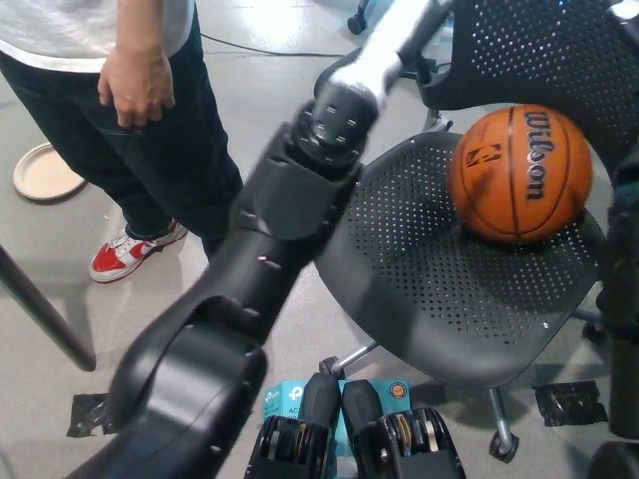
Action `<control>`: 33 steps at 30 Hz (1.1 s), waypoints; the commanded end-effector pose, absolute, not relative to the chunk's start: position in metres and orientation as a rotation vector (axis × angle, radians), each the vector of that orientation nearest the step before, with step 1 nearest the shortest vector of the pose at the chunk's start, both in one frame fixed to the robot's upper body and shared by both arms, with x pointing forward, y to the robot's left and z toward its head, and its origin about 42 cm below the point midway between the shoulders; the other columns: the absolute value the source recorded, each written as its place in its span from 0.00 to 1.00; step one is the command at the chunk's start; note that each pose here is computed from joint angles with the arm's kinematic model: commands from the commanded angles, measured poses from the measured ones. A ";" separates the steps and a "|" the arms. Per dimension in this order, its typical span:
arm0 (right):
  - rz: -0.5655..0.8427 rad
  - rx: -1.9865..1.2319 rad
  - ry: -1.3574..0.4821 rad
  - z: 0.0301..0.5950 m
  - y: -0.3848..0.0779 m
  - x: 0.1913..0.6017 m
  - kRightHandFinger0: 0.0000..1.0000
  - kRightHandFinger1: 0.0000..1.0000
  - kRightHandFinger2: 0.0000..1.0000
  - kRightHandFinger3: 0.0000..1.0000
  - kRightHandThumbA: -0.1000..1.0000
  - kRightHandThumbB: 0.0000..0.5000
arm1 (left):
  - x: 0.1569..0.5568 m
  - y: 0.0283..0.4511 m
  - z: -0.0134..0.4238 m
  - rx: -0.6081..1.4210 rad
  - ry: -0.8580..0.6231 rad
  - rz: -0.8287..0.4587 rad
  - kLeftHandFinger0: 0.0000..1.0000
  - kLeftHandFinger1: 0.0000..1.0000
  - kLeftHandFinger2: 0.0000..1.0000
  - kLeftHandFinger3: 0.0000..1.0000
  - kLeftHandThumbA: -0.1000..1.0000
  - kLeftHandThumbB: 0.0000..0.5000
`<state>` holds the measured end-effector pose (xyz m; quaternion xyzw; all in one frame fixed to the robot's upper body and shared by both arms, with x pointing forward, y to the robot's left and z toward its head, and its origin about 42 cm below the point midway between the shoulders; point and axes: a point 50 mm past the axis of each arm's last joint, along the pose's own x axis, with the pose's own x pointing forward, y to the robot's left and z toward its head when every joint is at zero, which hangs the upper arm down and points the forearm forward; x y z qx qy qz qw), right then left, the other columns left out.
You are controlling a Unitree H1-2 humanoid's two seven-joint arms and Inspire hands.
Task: The robot grabs the basketball from a person using both hands and then drops it on the black chair in the front
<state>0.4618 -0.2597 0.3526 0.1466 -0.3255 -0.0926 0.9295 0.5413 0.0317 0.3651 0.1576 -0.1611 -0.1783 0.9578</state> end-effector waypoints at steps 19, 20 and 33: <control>0.176 -0.090 -0.801 0.268 -0.202 0.249 1.00 1.00 1.00 1.00 1.00 0.57 | 0.275 0.183 0.306 0.281 -0.800 -0.369 1.00 1.00 1.00 1.00 1.00 0.59; 0.184 -0.078 -0.759 0.254 -0.202 0.248 1.00 1.00 1.00 1.00 1.00 0.57 | 0.270 0.193 0.294 0.280 -0.763 -0.352 1.00 1.00 1.00 1.00 1.00 0.60; 0.201 -0.107 -0.579 0.199 -0.197 0.255 1.00 1.00 1.00 1.00 1.00 0.61 | 0.249 0.254 0.227 0.223 -0.548 -0.198 1.00 1.00 1.00 1.00 1.00 0.52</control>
